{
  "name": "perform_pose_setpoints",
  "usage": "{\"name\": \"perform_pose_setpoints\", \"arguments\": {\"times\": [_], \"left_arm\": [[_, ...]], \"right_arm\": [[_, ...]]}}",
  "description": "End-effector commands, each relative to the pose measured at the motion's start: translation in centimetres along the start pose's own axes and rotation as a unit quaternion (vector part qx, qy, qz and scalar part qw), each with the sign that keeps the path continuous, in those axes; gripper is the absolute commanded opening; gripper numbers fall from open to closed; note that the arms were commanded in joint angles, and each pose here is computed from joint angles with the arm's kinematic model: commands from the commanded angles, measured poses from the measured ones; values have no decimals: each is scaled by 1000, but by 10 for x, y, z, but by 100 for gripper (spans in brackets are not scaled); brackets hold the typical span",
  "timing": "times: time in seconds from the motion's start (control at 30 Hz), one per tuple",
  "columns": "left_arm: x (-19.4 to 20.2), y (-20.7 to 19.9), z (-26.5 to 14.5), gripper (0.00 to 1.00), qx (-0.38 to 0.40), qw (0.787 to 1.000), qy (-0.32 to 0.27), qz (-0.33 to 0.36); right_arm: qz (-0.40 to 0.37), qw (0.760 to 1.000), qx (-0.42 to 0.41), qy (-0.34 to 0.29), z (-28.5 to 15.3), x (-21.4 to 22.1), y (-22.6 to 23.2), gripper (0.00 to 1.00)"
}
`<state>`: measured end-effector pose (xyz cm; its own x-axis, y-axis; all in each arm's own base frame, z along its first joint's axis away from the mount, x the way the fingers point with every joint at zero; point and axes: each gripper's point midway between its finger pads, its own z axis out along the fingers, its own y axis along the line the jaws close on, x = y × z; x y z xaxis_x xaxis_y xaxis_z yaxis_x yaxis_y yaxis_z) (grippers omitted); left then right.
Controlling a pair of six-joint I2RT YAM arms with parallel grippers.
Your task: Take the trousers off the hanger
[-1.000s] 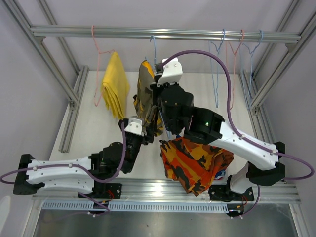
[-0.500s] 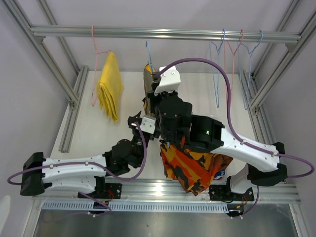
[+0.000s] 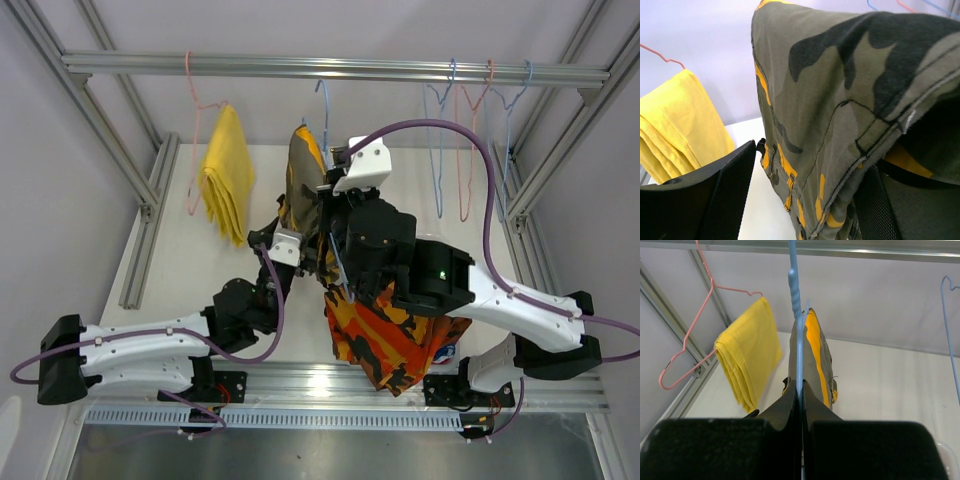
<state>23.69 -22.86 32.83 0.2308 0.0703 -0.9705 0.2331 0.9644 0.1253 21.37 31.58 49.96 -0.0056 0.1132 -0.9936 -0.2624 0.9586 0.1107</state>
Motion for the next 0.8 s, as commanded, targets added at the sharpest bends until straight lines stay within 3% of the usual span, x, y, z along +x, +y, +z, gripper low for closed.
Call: {"name": "perform_pose_setpoints", "arguments": {"times": [0.0, 0.77], "left_arm": [[-14, 5, 2, 76, 3, 998, -23, -52], [-35, -28, -9, 80, 119, 981, -53, -144]], "right_arm": [[122, 992, -2, -46, -13, -50, -16, 0], [129, 990, -12, -46, -13, -49, -11, 0]]}}
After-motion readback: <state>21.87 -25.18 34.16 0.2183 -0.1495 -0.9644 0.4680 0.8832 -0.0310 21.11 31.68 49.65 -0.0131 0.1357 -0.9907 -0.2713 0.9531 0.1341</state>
